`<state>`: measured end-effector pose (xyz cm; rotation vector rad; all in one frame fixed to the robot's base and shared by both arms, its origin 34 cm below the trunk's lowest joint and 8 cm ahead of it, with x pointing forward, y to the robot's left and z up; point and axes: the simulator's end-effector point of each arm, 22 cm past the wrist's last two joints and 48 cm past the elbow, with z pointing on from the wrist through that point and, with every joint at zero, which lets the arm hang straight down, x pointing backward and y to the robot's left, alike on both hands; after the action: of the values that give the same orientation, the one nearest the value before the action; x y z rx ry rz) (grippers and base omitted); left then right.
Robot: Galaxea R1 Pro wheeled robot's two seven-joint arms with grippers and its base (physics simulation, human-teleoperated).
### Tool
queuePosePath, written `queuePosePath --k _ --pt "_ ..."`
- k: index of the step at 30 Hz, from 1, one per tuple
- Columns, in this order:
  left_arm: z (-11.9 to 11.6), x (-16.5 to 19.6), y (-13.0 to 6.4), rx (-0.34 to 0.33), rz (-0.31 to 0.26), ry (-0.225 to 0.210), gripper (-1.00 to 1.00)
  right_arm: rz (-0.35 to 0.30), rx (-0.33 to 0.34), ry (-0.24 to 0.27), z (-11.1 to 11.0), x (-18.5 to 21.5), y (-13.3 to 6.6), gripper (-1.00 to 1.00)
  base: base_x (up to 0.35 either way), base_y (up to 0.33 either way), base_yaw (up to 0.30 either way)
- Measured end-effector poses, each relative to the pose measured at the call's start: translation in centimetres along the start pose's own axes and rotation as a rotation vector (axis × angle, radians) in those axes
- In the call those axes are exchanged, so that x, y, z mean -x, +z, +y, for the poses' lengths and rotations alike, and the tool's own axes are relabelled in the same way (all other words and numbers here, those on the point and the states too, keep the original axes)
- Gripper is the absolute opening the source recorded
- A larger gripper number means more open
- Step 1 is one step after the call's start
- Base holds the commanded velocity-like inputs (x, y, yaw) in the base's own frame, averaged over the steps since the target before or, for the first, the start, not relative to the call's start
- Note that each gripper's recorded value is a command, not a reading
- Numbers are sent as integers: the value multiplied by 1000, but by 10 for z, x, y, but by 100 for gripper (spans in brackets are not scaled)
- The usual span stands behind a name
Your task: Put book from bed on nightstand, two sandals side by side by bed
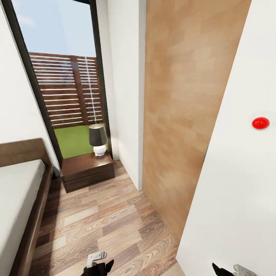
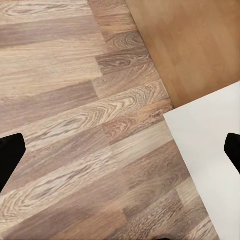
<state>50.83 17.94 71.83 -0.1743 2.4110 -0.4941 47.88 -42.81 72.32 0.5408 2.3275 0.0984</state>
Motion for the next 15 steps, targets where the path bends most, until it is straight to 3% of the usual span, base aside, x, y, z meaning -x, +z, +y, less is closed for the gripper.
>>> queuePosePath --k 4,7,12,14,15 --pt "0 0 0 0 0 0 100 2 3 0 2 -1 0 100 0 0 0" --pt "0 0 0 0 0 0 100 16 17 -31 7 -6 1 100 0 0 0" --pt "0 0 0 0 1 0 100 151 149 -308 46 -49 -2 100 0 0 0" --pt "0 -1 0 0 1 0 100 189 189 -388 55 -62 -4 100 0 0 0" --pt "0 -1 0 0 1 -1 100 194 195 -398 56 -63 -4 100 0 0 0"
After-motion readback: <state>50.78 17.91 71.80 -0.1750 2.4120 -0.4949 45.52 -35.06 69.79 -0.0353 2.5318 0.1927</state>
